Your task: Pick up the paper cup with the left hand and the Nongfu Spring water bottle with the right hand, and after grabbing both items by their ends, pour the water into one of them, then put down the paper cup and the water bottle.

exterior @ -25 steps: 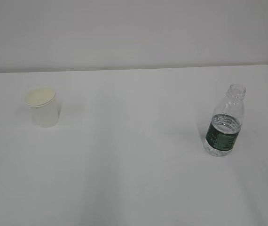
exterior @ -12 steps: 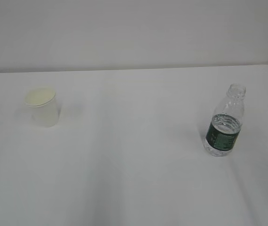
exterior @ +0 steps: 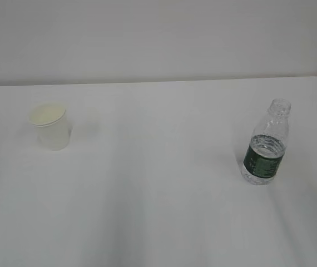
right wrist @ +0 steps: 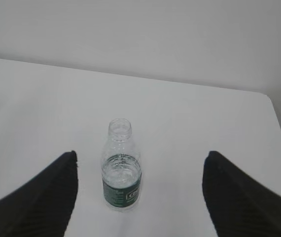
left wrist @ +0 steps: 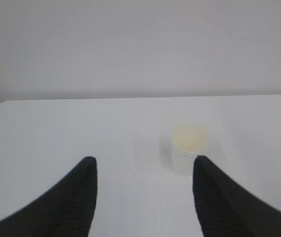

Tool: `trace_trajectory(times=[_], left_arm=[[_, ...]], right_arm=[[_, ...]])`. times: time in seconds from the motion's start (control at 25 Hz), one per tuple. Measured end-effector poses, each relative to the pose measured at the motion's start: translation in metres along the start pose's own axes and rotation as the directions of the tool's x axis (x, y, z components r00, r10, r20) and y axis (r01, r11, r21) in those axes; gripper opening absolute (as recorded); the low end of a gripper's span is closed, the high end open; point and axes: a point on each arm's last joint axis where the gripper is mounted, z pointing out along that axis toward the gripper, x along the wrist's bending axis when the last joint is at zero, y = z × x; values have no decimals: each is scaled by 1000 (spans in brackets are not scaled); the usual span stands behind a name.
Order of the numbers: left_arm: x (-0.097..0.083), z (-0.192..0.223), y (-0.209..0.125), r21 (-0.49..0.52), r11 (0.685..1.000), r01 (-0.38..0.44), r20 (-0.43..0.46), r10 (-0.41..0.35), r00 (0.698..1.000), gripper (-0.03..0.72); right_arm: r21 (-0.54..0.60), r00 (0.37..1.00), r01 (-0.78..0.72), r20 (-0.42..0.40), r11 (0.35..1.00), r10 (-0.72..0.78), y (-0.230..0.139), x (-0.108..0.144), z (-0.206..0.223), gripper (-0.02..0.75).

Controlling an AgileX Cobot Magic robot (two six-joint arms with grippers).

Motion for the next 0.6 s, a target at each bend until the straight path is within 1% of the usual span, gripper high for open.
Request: trace_trajectory(times=[0.24, 0.4, 0.6], left_arm=[[2, 14, 5, -24, 1000, 3, -10, -4, 1000, 441], [3, 20, 9, -58, 998, 4, -16, -5, 1000, 441], [5, 29, 10, -53, 998, -40, -37, 38, 999, 441]], right_arm=[[-30, 1000, 2, -1, 1000, -2, 6, 0, 13, 588], [-22, 1000, 3, -5, 1000, -3, 8, 0, 26, 587], [-2, 1000, 5, -11, 1000, -5, 8, 1, 45, 588]])
